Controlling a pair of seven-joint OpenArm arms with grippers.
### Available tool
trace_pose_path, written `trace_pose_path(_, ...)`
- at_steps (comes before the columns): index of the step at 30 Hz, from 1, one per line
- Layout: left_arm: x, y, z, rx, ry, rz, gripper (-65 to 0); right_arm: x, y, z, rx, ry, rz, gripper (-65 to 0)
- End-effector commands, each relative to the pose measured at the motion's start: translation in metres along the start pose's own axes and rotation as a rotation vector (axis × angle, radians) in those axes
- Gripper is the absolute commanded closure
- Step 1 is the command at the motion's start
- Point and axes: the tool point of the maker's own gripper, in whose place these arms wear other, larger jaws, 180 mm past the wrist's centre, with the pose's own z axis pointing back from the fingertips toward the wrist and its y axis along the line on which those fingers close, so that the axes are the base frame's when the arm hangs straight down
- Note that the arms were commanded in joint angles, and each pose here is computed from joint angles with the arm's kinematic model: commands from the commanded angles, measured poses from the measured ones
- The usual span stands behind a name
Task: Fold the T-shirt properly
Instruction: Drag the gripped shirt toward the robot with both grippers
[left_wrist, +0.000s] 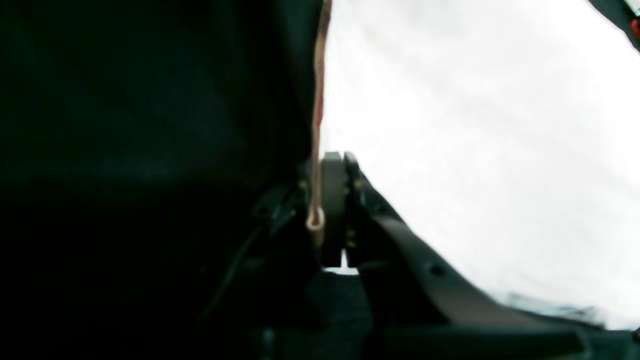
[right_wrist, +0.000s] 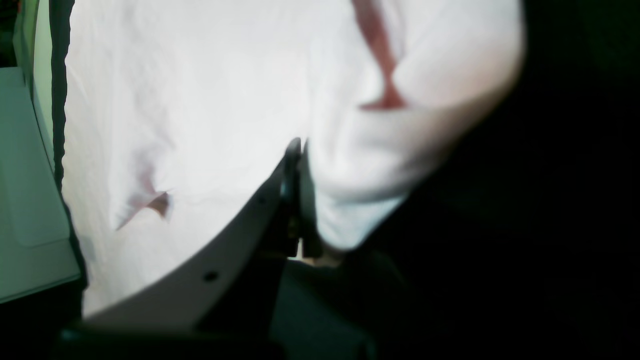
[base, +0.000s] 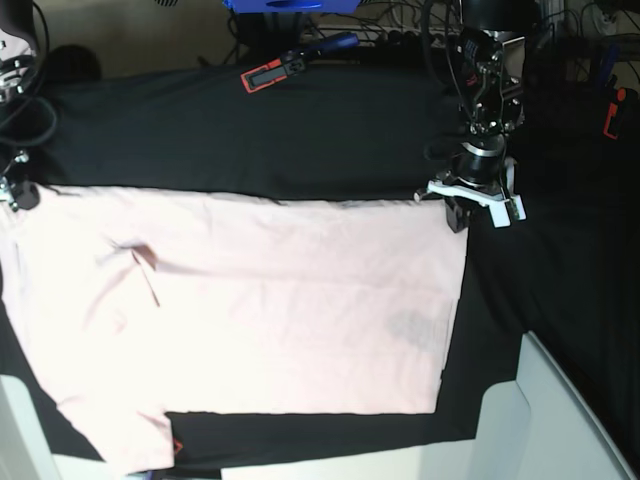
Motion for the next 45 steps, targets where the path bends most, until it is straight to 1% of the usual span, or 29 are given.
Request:
trace_pose_path(1, 0.015, -0.002, 0.000, -0.013, -0.043, -0.010, 0.0, 0.025, -0.001, 0.008, -0.003, -0.051, 0.027, 0.0)
trace_pose_path(6, 0.007, 0.001, 0.008, -0.008, -0.027, -0.016, 0.0, 0.024, -0.008, 0.014, -0.021, -0.050, 0.036, 0.0)
trace_pose_path(9, 0.000, 0.005, 0.013, 0.000, -0.011, -0.019, 0.0, 0.031, -0.012, 0.022, -0.044, -0.055, 0.074, 0.0)
trace_pose_path(14, -0.001, 0.006, 0.015, 0.001, -0.008, -0.024, 0.0, 0.038, -0.006, 0.030, -0.057, -0.033, 0.132, 0.0)
trace_pose_path(16, -0.001, 0.006, 0.015, 0.000, -0.010, -0.024, 0.0, 0.044, -0.004, 0.033, -0.062, -0.047, 0.150, 0.0)
trace_pose_path(18, 0.004, 0.004, 0.015, -0.006, -0.022, -0.023, 0.0, 0.043, -0.005, 0.033, -0.065, -0.046, 0.151, 0.0)
trace_pose_path(23, 0.017, -0.003, 0.028, -0.028, -0.059, -0.042, 0.0, 0.042, -0.005, 0.033, -0.066, -0.045, 0.151, 0.0)
trace_pose_path(25, 0.017, 0.002, 0.033, -0.016, -0.061, -0.043, 0.0, 0.042, -0.005, 0.033, -0.066, -0.045, 0.151, 0.0)
trace_pose_path(27, 0.014, 0.017, 0.039, 0.032, -0.057, -0.037, 0.0, 0.042, -0.005, 0.033, -0.066, -0.045, 0.151, 0.0)
trace_pose_path(29, 0.011, 0.025, 0.044, 0.050, -0.050, -0.036, 0.0, 0.042, -0.005, 0.033, -0.066, -0.045, 0.151, 0.0)
trace_pose_path(33, 0.005, 0.028, 0.049, 0.056, -0.036, -0.041, 0.0, 0.042, -0.005, 0.033, -0.066, -0.045, 0.151, 0.0)
trace_pose_path(38, 0.010, 0.025, 0.059, 0.045, -0.049, -0.053, 0.0, 0.041, -0.008, 0.034, -0.072, -0.039, 0.153, 0.0)
trace_pose_path(42, 0.009, 0.025, 0.065, 0.044, -0.047, -0.058, 0.0, 0.035, -0.016, 0.038, -0.087, -0.026, 0.152, 0.0)
trace_pose_path(45, 0.001, 0.029, 0.069, 0.051, -0.027, -0.059, 0.0, 0.026, -0.027, 0.043, -0.107, -0.009, 0.149, 0.0)
